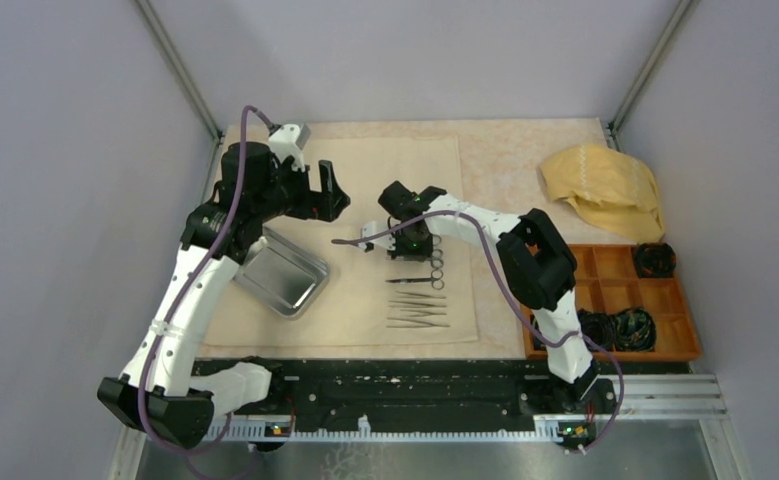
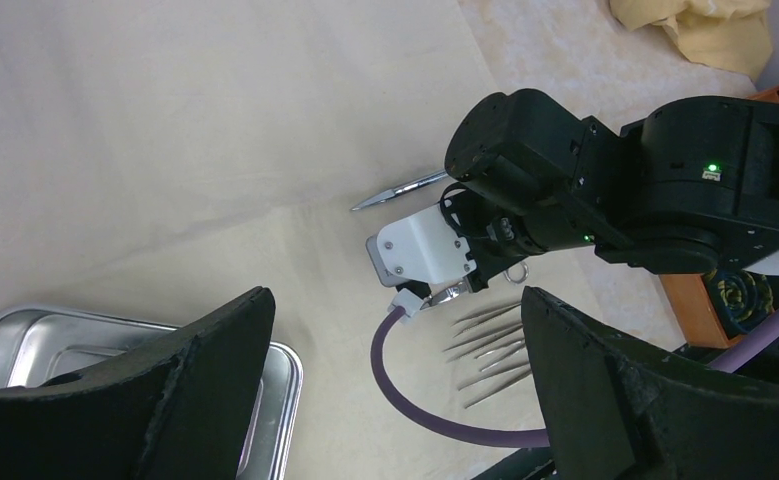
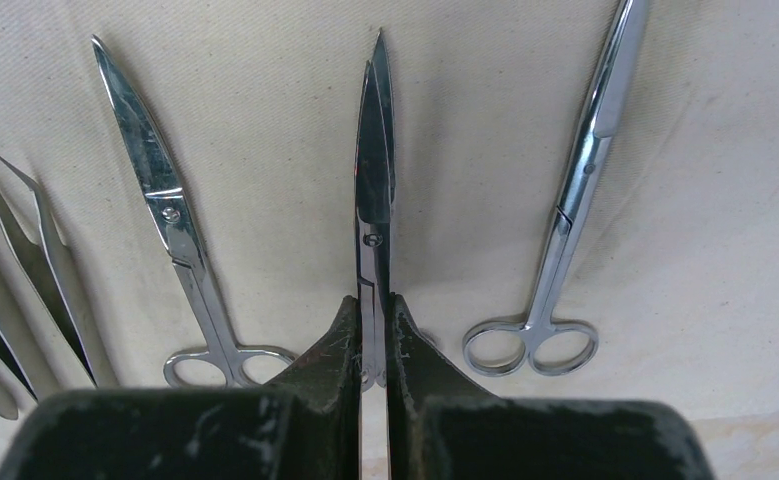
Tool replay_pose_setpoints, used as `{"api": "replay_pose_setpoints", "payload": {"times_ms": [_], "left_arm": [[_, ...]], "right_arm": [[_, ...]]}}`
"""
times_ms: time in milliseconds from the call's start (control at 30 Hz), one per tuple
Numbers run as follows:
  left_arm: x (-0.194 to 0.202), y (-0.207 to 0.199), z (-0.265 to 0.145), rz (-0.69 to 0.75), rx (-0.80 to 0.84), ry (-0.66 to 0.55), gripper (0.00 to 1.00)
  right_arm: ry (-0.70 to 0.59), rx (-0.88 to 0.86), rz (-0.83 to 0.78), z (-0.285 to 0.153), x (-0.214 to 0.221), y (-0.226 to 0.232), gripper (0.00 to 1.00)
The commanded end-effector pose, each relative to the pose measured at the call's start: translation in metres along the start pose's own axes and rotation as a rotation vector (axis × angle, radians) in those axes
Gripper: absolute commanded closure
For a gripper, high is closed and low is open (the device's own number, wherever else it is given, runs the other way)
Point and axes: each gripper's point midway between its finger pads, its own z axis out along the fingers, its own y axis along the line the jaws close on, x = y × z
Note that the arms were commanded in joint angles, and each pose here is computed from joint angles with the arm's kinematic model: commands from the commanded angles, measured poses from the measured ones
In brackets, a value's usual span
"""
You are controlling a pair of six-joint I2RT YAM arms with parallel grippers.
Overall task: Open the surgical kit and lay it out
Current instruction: Place the medical item in the surgical kit.
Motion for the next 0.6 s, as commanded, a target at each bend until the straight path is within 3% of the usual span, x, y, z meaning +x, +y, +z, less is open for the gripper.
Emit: {"api": "replay_pose_setpoints", "payload": {"times_ms": [0, 567], "left_arm": [[-0.0114, -0.0032, -0.0084, 0.032, 0.001, -0.051, 0.01], [-0.009, -0.0018, -0.0071, 0.034, -0.004, -0.045, 0.01]], "right_arm": [[-0.038, 0.03, -0.002, -0.0072, -0.0181, -0.0088, 0.99], [-0.032, 0.01, 0.015, 0.0021, -0.0184, -0.0062, 0.93]]}}
